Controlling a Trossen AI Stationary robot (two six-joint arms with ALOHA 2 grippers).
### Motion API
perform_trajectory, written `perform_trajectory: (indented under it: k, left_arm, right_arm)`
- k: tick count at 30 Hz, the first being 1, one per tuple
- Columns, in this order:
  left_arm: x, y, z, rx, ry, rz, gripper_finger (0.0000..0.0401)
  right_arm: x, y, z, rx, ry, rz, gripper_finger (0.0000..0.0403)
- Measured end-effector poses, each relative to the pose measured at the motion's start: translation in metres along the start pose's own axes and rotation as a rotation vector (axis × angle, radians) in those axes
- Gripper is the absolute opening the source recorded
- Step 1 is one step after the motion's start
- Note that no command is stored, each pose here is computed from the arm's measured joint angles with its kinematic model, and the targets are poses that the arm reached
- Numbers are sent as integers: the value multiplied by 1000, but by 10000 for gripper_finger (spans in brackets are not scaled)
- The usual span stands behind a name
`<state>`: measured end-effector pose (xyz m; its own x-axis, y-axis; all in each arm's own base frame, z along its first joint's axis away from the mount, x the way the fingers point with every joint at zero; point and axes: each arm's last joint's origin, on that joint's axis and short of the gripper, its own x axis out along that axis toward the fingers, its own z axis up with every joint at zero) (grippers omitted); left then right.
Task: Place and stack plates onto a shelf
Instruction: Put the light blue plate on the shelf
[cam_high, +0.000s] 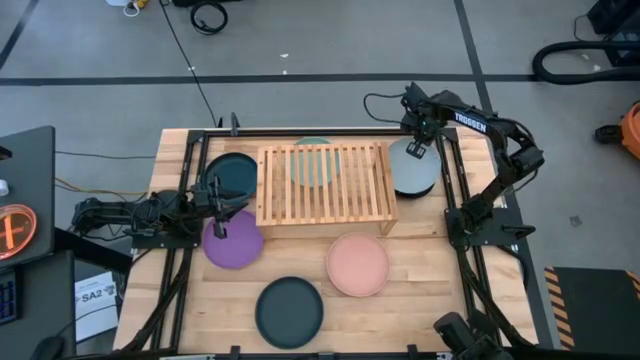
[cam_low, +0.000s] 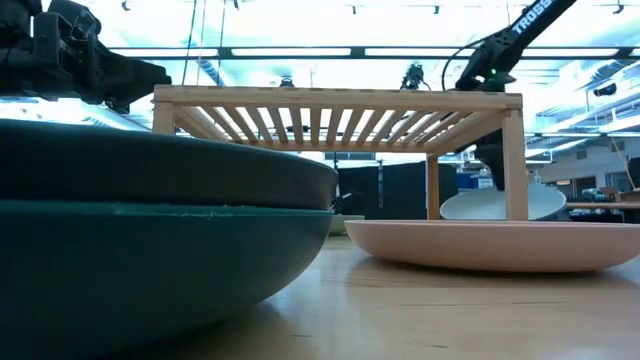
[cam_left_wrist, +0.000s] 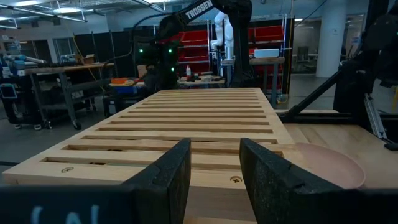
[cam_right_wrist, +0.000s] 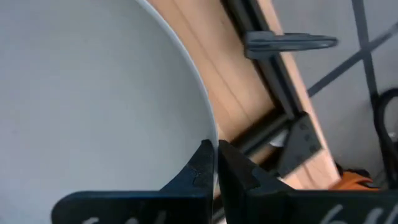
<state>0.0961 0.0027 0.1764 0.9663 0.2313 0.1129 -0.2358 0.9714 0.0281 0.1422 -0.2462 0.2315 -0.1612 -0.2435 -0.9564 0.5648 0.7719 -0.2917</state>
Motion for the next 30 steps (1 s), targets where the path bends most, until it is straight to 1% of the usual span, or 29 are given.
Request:
perform_trajectory:
  k: [6,10,17,23,27,30]
  left_arm:
    - [0,0,0,0,0,0,144]
    - [0,0,0,0,0,0,144]
    - [0,0,0,0,0,1,144]
    - [0,0,0,0,0,0,144]
    - [0,0,0,0,0,1,144]
    - [0,0,0,0,0,0,144]
  right_arm:
    - [-27,-5,6,-21,7,-59,12]
    - [-45,-7,10,-28,-11,-71,12]
    - [-81,-13,12,2,-39,-104,12]
    - [-113,-22,10,26,-54,-185,12]
    - [-135,-29,7,70,-84,-244,12]
    - [-152,-33,4,90,-123,-261,12]
